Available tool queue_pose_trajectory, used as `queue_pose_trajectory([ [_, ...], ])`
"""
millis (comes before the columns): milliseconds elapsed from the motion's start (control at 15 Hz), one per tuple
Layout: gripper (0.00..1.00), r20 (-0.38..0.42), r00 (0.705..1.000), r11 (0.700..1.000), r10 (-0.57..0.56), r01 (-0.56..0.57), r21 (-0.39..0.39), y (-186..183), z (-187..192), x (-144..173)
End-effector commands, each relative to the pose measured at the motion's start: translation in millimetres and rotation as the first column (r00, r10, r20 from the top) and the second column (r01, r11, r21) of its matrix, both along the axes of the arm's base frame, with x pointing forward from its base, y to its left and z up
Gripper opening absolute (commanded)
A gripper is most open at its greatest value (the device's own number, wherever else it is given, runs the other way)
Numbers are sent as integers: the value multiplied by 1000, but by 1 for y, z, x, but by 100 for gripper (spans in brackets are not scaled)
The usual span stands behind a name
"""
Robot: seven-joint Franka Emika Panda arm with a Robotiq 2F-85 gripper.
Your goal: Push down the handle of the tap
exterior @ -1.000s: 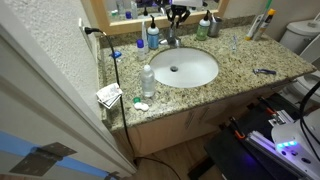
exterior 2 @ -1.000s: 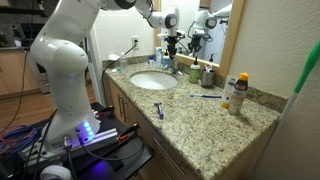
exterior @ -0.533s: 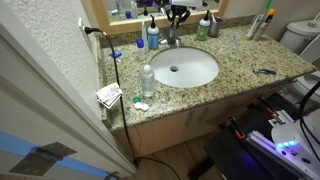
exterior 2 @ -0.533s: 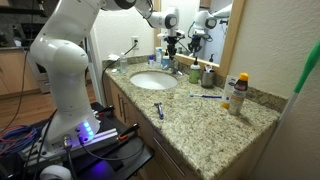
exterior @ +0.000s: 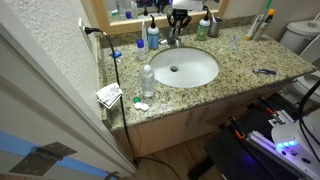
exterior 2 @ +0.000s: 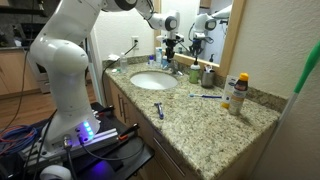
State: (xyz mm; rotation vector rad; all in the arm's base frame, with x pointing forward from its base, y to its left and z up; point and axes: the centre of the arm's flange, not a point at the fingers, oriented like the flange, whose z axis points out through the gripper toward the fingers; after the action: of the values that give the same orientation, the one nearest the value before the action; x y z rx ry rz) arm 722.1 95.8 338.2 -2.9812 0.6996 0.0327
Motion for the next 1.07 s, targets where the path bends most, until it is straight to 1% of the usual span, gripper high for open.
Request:
queue_pose_trajectory([
  [0, 7, -137, 989, 997, -47, 39, -62, -43, -53, -15],
  [133, 7, -148, 987, 996, -65, 56, -65, -46, -66, -17],
  [200, 7, -140, 988, 996, -69, 59, -73, -48, -67, -19],
  [333, 7, -127, 989, 994, -71, 61, -87, -48, -67, -22],
  [400, 7, -127, 990, 994, -66, 54, -90, -47, -58, -24],
  [467, 35, -130, 990, 995, -61, 49, -89, -45, -42, -25],
  [533, 55, -132, 989, 994, -63, 51, -94, -45, -32, -26],
  [600, 60, -136, 989, 994, -58, 44, -99, -46, -16, -31],
  [667, 67, -130, 990, 994, -51, 38, -101, -48, -6, -35],
  [733, 73, -125, 992, 996, -25, 14, -89, -50, 9, -42],
  [800, 82, -132, 991, 998, 5, -14, -66, -52, 20, -49],
  [933, 97, -142, 988, 997, 55, -62, -44, -55, 33, -63],
  [1000, 100, -164, 984, 995, 71, -80, -53, -58, 37, -71],
])
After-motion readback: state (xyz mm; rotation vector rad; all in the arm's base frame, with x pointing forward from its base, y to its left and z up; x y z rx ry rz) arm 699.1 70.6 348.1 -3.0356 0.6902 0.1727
